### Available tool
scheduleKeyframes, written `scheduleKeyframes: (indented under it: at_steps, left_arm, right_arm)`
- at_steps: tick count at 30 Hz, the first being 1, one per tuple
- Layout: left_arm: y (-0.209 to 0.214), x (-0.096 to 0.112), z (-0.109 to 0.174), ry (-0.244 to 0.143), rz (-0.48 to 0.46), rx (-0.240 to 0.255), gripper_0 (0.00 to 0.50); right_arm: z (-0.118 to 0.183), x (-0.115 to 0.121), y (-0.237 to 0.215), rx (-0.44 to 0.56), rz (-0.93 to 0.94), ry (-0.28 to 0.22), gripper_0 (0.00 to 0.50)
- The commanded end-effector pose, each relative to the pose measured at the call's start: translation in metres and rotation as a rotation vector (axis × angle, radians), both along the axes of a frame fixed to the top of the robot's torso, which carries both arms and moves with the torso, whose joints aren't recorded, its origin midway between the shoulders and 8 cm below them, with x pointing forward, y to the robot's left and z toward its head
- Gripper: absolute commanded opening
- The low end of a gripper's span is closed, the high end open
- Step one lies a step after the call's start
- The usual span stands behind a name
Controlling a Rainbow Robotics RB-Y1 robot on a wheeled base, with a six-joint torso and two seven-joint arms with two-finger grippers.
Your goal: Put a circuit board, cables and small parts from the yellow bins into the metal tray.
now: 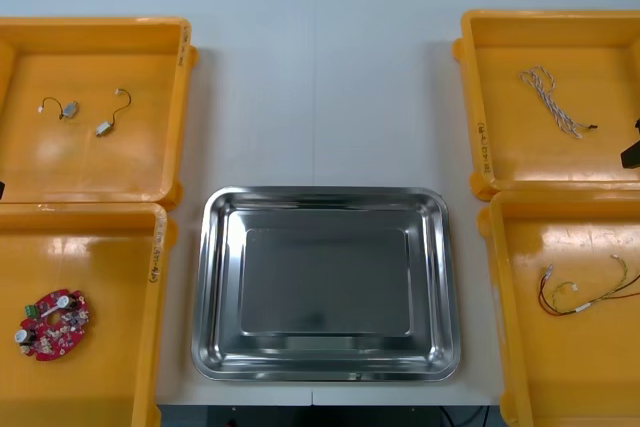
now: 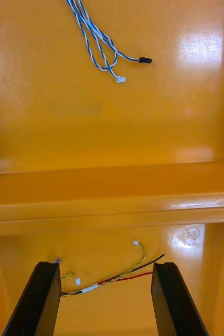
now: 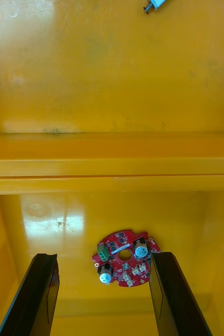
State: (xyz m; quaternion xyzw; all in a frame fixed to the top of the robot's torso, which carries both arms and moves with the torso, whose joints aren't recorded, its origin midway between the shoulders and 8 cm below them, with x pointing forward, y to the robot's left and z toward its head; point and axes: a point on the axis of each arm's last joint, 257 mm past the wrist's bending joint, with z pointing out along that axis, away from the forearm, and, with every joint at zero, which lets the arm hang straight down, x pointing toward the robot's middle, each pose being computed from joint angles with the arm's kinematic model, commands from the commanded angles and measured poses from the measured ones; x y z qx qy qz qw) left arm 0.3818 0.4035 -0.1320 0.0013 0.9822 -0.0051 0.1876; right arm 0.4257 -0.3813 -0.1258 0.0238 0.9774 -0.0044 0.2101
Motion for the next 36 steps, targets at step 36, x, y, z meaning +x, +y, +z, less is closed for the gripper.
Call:
scheduleKeyframes:
  at_steps: [36]
  left_arm:
    - [0.0062,0.0020,0.0080,-0.035,-0.061,0.037,0.500]
  right_arm:
    - [0.0147,-0.0011,-0.0064,-0.028,0.020,-0.032,0.500]
